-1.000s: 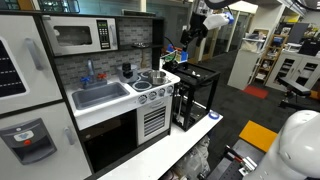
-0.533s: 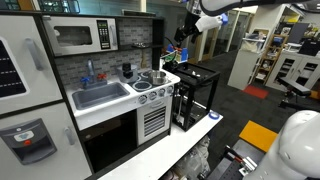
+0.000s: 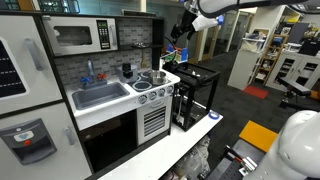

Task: Pick up the lid and put it on the pot

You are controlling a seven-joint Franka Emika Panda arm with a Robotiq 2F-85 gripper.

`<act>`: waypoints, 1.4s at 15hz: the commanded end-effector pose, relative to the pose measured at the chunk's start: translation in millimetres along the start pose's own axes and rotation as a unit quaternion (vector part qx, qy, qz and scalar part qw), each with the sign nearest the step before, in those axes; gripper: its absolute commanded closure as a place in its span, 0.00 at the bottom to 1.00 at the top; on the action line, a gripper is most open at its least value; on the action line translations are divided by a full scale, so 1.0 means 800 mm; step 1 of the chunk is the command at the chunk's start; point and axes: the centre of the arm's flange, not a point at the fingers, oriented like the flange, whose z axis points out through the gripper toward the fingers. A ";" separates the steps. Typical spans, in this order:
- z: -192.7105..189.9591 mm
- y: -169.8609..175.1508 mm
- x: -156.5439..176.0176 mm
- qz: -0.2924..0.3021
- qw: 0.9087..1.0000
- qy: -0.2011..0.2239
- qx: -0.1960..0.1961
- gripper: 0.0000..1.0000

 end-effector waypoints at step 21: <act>0.111 -0.090 0.154 0.042 0.984 0.163 -0.065 0.00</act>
